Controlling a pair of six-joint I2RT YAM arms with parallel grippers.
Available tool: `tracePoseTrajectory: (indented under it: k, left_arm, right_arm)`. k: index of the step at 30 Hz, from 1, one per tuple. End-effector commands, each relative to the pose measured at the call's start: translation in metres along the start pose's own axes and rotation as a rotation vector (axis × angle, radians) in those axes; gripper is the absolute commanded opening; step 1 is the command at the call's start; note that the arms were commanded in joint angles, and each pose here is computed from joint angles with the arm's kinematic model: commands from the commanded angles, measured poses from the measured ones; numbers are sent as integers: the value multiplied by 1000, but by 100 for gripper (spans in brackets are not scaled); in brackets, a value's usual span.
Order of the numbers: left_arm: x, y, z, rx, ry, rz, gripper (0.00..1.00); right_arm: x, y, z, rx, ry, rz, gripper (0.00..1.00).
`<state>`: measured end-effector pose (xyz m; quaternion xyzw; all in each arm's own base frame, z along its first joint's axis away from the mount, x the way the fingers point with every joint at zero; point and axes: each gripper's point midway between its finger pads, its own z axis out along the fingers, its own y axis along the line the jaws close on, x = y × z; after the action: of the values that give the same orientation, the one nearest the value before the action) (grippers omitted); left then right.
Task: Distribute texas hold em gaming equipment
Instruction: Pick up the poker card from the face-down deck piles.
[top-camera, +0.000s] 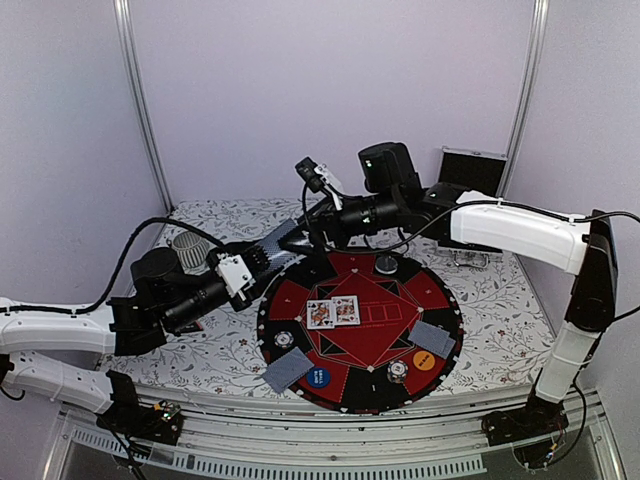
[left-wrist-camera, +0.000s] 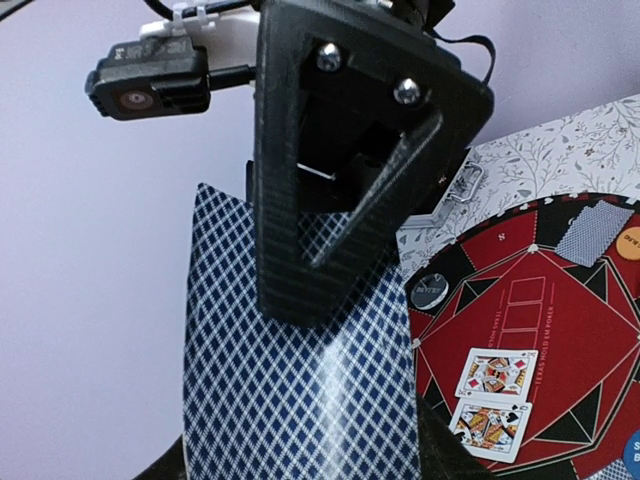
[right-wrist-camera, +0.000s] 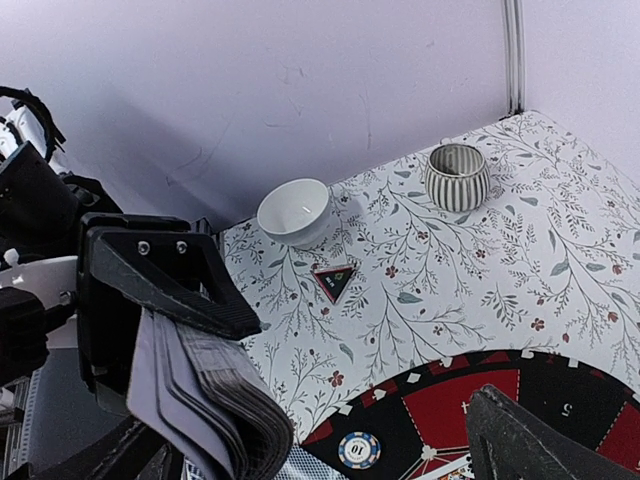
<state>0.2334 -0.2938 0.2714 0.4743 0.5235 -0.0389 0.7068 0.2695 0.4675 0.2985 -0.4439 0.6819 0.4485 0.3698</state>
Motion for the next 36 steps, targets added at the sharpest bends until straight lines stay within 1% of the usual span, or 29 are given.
tracePoseTrajectory:
  k: [1, 3, 8, 12, 14, 19, 21, 25, 26, 28, 31, 36]
  left_arm:
    - [-4, 3, -2, -12, -18, -7, 50]
    - [-3, 3, -2, -11, -18, -7, 50]
    - [-4, 4, -2, -13, -19, -9, 50]
    - [-4, 4, -2, -12, -18, -9, 50]
    - [-4, 3, -2, -11, -18, -10, 50]
    - [-4, 3, -2, -12, -17, -11, 50]
    - [-4, 3, -2, -12, -18, -10, 50]
    - [-4, 4, -2, -15, -19, -11, 50]
    - [-4, 4, -2, -14, -19, -11, 50]
    - [-4, 4, -2, -14, -18, -10, 50]
    - [-4, 4, -2, -13, -18, -11, 50]
    - [-3, 3, -1, -13, -14, -10, 50]
  right_arm:
    - [7, -16, 4, 82, 34, 28, 98]
    - [6, -19, -1, 111, 36, 27, 96]
    - [4, -22, -18, 143, 26, 20, 84]
    - [5, -19, -24, 143, 33, 16, 80]
    - [4, -14, -25, 118, 35, 14, 74]
    - [1, -5, -28, 87, 36, 5, 53]
    - [0, -3, -31, 84, 33, 1, 42]
    - [-4, 0, -38, 86, 29, -6, 16]
    - [-5, 0, -41, 93, 28, -7, 11]
    - [-5, -2, -47, 111, 28, -5, 5]
    - [-6, -6, -56, 129, 21, -2, 3]
    - [-12, -9, -77, 159, 0, -3, 2]
